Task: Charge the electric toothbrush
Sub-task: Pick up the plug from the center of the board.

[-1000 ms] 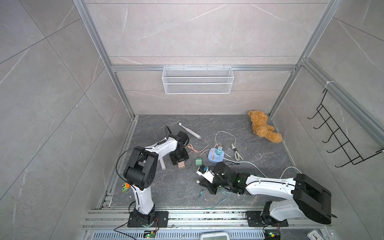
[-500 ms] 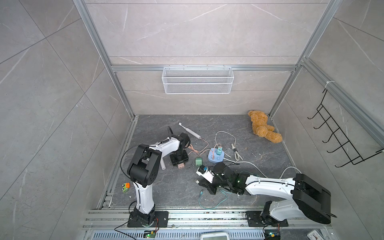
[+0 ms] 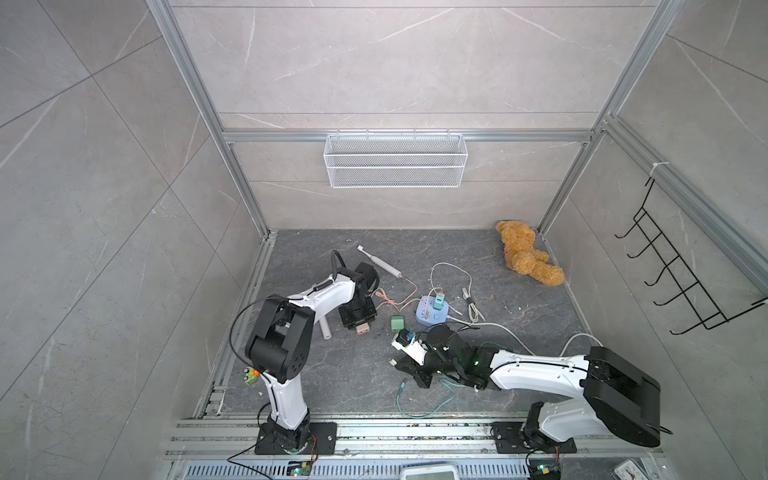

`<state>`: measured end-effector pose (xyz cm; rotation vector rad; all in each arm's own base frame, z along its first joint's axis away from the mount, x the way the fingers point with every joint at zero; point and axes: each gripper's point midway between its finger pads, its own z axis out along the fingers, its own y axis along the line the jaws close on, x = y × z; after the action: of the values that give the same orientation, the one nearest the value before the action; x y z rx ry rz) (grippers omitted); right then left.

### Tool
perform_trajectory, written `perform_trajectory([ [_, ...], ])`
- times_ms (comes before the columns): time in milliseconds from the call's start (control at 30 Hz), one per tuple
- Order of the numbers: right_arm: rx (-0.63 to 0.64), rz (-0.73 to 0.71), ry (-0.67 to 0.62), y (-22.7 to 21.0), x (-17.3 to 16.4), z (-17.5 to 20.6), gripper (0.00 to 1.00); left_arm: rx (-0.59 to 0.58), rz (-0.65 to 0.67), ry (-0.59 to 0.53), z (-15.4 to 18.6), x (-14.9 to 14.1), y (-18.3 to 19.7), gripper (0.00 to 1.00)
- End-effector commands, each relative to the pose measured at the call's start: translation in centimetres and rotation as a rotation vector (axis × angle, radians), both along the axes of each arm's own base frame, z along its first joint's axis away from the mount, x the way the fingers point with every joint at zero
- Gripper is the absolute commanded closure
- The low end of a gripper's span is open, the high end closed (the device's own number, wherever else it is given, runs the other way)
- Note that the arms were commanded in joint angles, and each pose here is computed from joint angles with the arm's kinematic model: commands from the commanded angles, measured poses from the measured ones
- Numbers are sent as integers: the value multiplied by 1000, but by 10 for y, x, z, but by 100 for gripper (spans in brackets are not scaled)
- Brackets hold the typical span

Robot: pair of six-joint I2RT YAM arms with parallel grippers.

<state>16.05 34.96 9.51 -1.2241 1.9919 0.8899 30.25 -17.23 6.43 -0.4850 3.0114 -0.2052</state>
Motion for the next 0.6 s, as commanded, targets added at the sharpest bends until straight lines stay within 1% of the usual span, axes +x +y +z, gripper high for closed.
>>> perform_trajectory([
  [0,68,14,9,7,-5,16,100,-155,2,-124,49,0,-15,100],
  [133,131,11,21,9,-7,29,100,-351,3,-232,78,-6,-33,100],
  [267,218,-12,49,10,-3,48,100,-512,5,-351,98,-11,-43,100],
  [367,313,-28,123,12,1,64,100,-630,9,-461,112,-13,-48,100],
  [433,383,-39,185,12,6,74,100,-725,17,-564,125,-12,-50,100],
  [567,535,-35,274,9,13,100,100,-852,33,-707,146,-13,-49,100],
])
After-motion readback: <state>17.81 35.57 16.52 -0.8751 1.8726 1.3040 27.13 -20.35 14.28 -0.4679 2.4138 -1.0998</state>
